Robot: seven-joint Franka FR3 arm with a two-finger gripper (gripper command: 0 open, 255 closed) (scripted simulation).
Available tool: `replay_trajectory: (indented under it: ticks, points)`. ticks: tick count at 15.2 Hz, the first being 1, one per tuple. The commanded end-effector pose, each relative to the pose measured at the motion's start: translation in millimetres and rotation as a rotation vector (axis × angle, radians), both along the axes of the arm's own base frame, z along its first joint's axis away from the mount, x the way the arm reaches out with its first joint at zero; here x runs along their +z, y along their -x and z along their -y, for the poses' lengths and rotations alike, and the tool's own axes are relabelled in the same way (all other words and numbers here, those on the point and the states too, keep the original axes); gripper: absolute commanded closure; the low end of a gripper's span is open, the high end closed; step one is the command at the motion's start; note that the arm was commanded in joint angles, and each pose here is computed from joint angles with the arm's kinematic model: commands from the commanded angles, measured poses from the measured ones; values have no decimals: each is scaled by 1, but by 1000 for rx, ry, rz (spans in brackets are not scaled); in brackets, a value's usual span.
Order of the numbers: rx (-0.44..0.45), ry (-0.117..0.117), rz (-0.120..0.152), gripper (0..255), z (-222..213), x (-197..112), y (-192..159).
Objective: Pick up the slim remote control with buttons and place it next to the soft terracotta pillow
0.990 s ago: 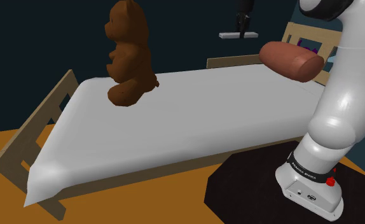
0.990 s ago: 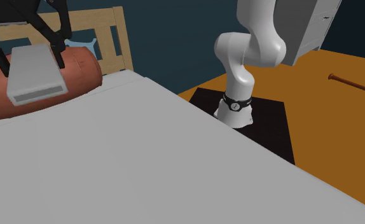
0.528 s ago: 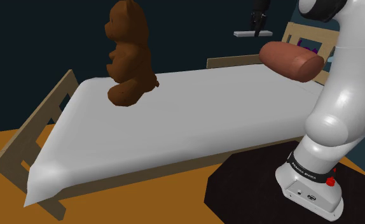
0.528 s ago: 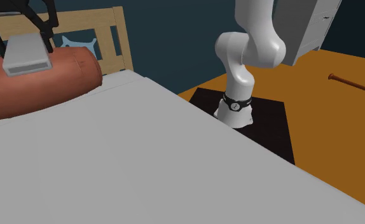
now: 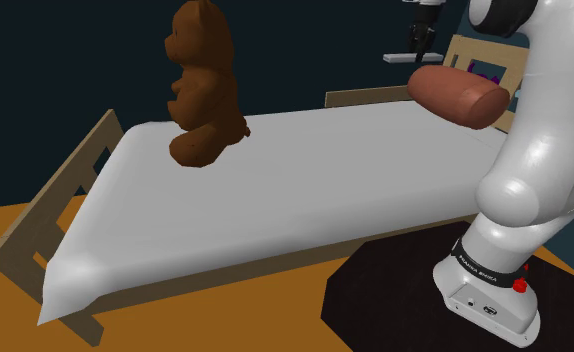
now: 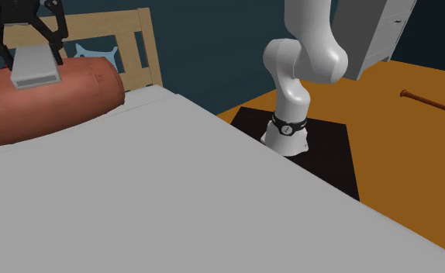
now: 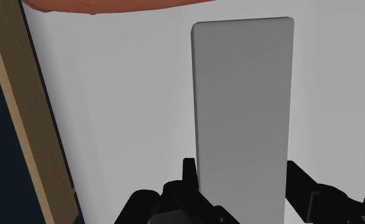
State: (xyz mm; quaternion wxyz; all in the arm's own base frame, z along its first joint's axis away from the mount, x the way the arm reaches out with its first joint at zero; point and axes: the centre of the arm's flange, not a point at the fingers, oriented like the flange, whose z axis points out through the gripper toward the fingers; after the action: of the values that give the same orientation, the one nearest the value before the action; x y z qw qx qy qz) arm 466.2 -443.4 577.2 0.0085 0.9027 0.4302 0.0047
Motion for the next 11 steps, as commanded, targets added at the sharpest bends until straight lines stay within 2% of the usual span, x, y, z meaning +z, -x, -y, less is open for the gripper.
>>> replay_trajectory:
  ticks: [1, 11]
  points:
    - [0, 0, 0, 255, 1, -10, 0]
    - [0, 0, 0, 255, 1, -63, 0]
